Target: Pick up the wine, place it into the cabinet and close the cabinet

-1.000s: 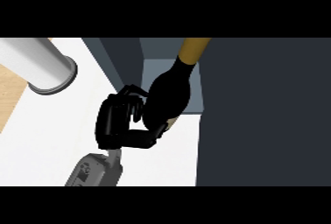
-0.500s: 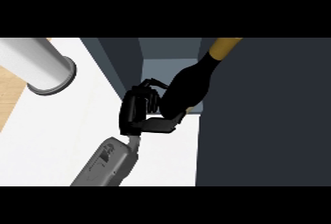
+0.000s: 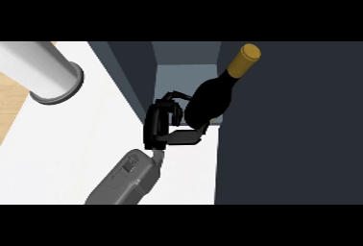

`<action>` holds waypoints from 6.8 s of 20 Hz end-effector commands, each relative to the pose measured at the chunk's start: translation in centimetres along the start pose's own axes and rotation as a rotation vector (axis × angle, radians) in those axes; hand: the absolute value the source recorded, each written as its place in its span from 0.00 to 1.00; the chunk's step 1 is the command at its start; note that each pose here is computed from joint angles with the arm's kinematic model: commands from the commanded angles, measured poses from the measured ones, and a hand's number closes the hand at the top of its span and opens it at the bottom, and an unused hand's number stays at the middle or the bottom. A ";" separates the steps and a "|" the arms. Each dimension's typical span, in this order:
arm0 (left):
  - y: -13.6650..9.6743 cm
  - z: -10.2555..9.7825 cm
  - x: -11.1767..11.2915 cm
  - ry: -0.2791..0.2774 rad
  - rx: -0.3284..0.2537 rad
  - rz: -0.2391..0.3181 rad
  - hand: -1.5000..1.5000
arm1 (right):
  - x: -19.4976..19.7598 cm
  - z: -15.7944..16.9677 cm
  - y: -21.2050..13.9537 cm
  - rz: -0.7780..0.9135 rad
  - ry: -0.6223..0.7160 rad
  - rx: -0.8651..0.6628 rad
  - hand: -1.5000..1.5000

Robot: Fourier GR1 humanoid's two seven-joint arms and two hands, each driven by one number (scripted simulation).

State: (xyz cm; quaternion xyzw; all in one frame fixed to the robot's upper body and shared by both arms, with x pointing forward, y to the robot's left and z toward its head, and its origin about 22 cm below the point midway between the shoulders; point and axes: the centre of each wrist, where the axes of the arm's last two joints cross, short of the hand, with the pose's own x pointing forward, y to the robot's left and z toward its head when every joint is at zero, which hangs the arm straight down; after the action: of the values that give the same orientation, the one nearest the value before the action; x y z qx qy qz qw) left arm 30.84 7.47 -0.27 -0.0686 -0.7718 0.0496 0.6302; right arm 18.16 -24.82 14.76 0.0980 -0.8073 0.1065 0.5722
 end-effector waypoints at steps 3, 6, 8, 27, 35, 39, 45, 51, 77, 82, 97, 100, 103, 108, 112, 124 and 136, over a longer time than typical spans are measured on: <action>2.2 0.2 -2.6 0.033 0.023 0.011 1.00 | 0.9 0.5 -0.4 0.008 0.005 0.009 0.00; 1.3 1.2 -2.9 0.050 0.035 0.011 1.00 | 1.6 1.4 -2.5 0.002 0.009 -0.005 0.00; 3.9 0.1 -4.7 0.052 0.057 0.021 1.00 | -0.5 1.7 -1.7 0.006 0.017 -0.008 0.00; 2.3 -3.9 -4.0 0.081 0.029 0.144 1.00 | 0.1 0.3 -1.1 -0.030 -0.008 -0.007 0.00; 2.4 -6.2 -3.4 0.063 0.067 0.168 1.00 | 0.6 -0.7 -1.5 -0.045 0.000 0.015 0.00; 2.0 -7.3 -2.7 0.072 0.069 0.154 1.00 | -0.7 0.3 -1.0 -0.023 -0.003 0.020 0.00; 2.9 -7.6 -3.1 0.100 0.099 0.096 1.00 | -0.5 -0.4 -0.7 -0.017 -0.015 0.022 0.00; 3.2 -7.9 -3.1 0.128 0.129 0.081 1.00 | -1.4 -1.9 -0.3 -0.027 0.001 0.031 0.00; 5.2 -6.8 -3.2 -0.115 0.130 0.087 0.00 | 0.8 1.1 -1.6 0.016 -0.001 0.028 0.00; 4.0 -3.9 -3.0 -0.112 0.021 0.094 0.00 | 0.5 -0.3 -0.4 0.008 0.012 0.004 0.00; 5.2 5.8 6.5 -0.088 -0.167 0.146 0.00 | 1.1 0.4 -0.3 -0.003 -0.001 0.029 0.00; 6.6 7.4 7.7 -0.101 -0.140 0.153 0.00 | 1.5 1.1 0.7 0.023 0.000 0.032 0.00; 5.3 8.5 10.6 -0.098 -0.143 0.182 0.00 | 2.7 0.4 -1.6 0.051 0.013 0.067 1.00; 8.3 11.3 10.6 -0.120 -0.114 0.144 0.00 | 2.9 0.1 0.7 0.163 0.055 0.264 1.00; 9.8 13.5 10.6 -0.139 -0.029 0.086 0.00 | 3.4 2.1 0.9 0.148 0.081 0.421 1.00; 16.8 16.8 15.7 -0.186 0.057 0.086 0.00 | 4.2 2.1 7.6 -0.034 0.127 0.554 1.00; 21.9 19.0 18.7 -0.192 0.043 0.065 0.00 | 4.4 -1.7 15.7 0.082 0.049 0.580 1.00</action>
State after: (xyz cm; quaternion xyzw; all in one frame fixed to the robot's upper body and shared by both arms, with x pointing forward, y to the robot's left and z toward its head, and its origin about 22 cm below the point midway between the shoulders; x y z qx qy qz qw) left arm 10.27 31.10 9.64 -0.0730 -0.8211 0.0962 0.5579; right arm 13.71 -12.40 18.16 0.2499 -0.7145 0.3375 0.5596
